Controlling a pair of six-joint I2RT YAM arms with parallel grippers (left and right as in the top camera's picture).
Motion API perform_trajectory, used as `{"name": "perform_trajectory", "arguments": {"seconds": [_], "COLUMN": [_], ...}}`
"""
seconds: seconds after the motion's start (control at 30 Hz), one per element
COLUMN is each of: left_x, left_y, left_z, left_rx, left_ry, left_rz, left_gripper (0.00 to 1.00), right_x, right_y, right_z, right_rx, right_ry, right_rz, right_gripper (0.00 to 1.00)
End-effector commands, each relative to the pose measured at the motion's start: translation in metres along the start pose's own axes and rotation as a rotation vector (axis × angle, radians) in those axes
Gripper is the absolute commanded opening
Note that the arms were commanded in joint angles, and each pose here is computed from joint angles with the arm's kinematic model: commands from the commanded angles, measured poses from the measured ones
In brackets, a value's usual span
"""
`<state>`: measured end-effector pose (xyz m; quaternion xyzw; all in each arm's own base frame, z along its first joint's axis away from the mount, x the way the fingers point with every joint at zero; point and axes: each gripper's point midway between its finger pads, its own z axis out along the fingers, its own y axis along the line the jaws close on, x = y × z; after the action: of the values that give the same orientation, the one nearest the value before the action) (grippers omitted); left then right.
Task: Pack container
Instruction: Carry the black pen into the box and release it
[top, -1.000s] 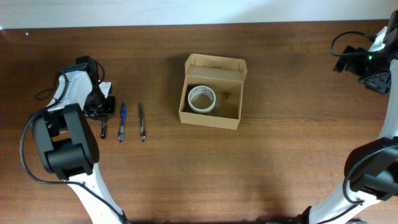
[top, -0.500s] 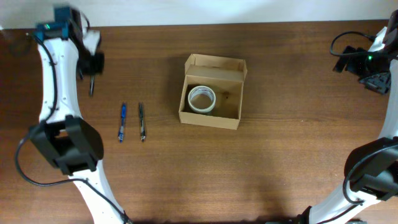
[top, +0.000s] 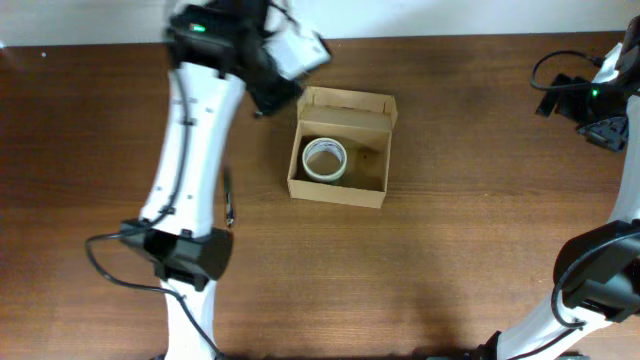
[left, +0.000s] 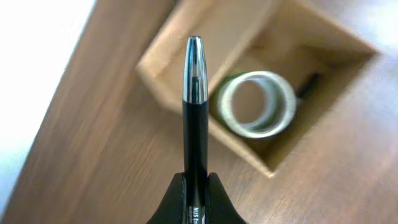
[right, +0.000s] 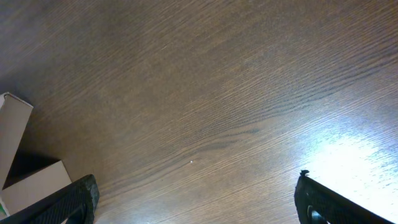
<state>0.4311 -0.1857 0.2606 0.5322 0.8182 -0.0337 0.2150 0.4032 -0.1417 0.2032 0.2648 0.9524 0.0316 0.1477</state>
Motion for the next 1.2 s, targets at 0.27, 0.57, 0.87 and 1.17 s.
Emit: {"name": "perform_trajectory", "arguments": {"seconds": [0.27, 0.57, 0.87, 1.17], "left_x": [0.022, 0.016, 0.024, 0.03], "left_y": [-0.1, -0.111, -0.114, -0.12], "left_z": [0.098, 0.115, 0.141, 0.161], "left_rx": [0.298, 0.298, 0.336, 0.369], "left_ry": [0.21, 0.202, 0.229, 0.255], "left_rz": [0.442, 0.519, 0.534, 0.535], "left_gripper": [0.01, 0.01, 0.02, 0.02], "right_x": [0.0, 0.0, 0.0, 0.0], "right_y": [0.002, 0.002, 0.002, 0.002], "right_z": [-0.002, -0.002, -0.002, -0.002], "right_rx": [-0.006, -0.006, -0.006, -0.006], "right_ry": [-0.004, -0.004, -0.004, -0.004], "right_rz": [0.003, 0.003, 0.003, 0.003], "right_gripper": [0.99, 0.99, 0.99, 0.99]}}
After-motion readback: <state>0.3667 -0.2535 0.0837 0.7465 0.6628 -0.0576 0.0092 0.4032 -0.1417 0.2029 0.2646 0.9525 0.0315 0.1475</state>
